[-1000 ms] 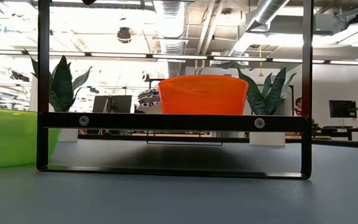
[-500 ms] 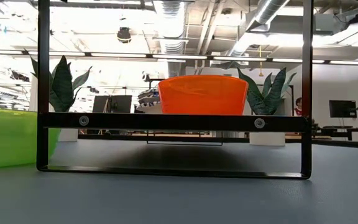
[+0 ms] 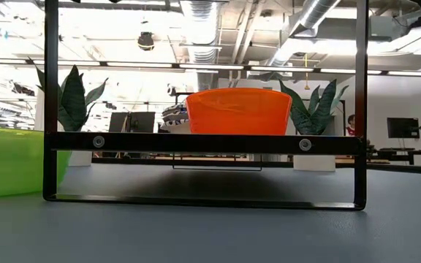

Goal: Place and stack bowls onto a shelf
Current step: Stack the purple bowl on top of the orange bowl on the shelf

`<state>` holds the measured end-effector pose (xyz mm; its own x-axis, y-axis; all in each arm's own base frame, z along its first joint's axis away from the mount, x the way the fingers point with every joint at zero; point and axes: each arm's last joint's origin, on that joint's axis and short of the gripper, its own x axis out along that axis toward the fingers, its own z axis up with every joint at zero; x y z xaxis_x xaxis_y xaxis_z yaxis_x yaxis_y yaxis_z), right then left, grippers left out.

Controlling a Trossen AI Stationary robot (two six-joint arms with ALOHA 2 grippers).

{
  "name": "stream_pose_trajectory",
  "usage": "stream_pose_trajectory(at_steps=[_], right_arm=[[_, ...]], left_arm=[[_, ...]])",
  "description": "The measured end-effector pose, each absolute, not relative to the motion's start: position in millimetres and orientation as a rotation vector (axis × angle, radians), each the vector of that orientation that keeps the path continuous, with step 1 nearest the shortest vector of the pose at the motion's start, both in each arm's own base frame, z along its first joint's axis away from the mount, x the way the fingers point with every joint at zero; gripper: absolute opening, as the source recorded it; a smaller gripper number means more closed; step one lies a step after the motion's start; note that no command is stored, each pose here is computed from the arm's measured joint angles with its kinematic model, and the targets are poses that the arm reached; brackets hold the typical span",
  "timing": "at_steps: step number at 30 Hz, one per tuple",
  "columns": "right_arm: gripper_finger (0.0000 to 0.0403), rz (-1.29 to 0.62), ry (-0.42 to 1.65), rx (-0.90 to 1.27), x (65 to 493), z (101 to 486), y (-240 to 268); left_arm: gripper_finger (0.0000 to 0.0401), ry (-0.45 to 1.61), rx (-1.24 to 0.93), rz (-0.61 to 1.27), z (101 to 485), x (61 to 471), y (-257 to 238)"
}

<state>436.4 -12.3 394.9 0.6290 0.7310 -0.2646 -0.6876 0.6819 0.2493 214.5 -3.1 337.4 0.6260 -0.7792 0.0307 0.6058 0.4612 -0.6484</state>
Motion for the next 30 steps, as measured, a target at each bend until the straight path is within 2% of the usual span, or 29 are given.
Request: stream_pose_trajectory(at_steps=[6, 13, 17, 27, 30], right_arm=[[0.0243, 0.828, 0.363, 0.117, 439.5, 390.7, -8.7], [0.0202, 0.850, 0.366, 0.120, 439.2, 390.0, -5.8], [0.0163, 0.846, 0.366, 0.122, 439.2, 390.0, -8.1], [0.0031, 0.873, 0.381, 0.135, 438.1, 388.7, -4.4], [0.0021, 0.876, 0.390, 0.135, 437.6, 387.7, -3.7]], left_arm=[[0.0000, 0.275, -0.668, -0.859, 338.3, 214.7, -2.8], [0.0000, 0.277, -0.675, -0.856, 338.4, 214.7, -2.7], [0.0000, 0.271, -0.676, -0.844, 338.5, 215.0, -2.5], [0.0000, 0.258, -0.671, -0.822, 338.5, 215.5, -2.0], [0.0001, 0.241, -0.653, -0.807, 338.8, 215.8, -1.8]])
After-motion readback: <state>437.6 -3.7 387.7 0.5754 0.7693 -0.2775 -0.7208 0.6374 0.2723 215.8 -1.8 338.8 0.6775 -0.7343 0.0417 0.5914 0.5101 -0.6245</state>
